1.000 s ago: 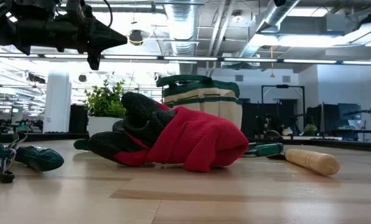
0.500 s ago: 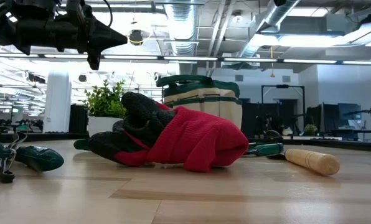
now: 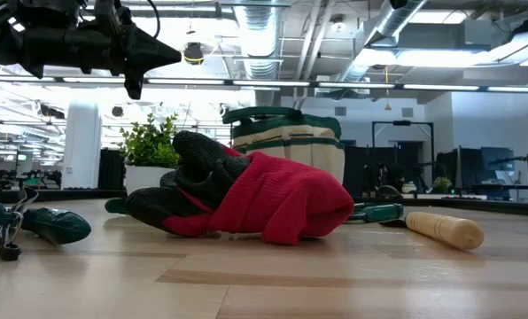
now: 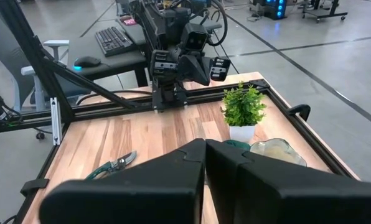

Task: Pick & Place Garden tools in Gardening bag
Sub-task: Put the top right shear scissor into the gardening bag

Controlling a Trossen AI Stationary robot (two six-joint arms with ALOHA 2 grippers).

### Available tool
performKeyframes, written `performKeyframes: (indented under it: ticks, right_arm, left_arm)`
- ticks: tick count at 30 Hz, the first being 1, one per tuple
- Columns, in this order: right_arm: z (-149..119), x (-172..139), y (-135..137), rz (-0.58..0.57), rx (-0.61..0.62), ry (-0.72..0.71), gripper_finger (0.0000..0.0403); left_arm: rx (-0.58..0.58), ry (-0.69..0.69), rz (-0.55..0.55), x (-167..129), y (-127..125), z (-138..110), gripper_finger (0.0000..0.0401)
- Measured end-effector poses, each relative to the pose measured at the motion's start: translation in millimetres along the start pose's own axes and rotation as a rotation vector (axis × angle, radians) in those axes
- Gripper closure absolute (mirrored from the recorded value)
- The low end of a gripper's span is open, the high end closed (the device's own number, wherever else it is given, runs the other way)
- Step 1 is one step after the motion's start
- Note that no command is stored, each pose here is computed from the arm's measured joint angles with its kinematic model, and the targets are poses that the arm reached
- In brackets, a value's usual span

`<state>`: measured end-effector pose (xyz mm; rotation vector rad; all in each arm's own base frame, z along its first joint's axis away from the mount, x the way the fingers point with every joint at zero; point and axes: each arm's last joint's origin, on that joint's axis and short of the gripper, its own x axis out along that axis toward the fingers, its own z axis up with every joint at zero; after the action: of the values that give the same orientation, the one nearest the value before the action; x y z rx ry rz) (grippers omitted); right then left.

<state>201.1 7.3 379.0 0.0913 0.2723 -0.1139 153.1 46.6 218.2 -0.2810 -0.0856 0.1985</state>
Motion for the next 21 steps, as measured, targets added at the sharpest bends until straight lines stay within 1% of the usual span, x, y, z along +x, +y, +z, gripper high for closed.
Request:
performKeyframes:
  ticks: [12,16,21]
  right_arm:
    - [0.0,0.0,0.1,0.000,0.003,0.000,0.0397]
    - [-0.8,0.2,4.3,0.020,-0.004,0.005,0.0400]
    - [-7.1,13.6,14.4,0.053,-0.023,0.055,0.0401]
  left_arm:
    - [-0.001,0.000,0.000,0.0,0.0,0.0,0.0399]
    - [-0.002,0.000,0.000,0.0,0.0,0.0,0.0399]
    - [-0.002,0.000,-0.001,0.0,-0.1,0.0,0.0399]
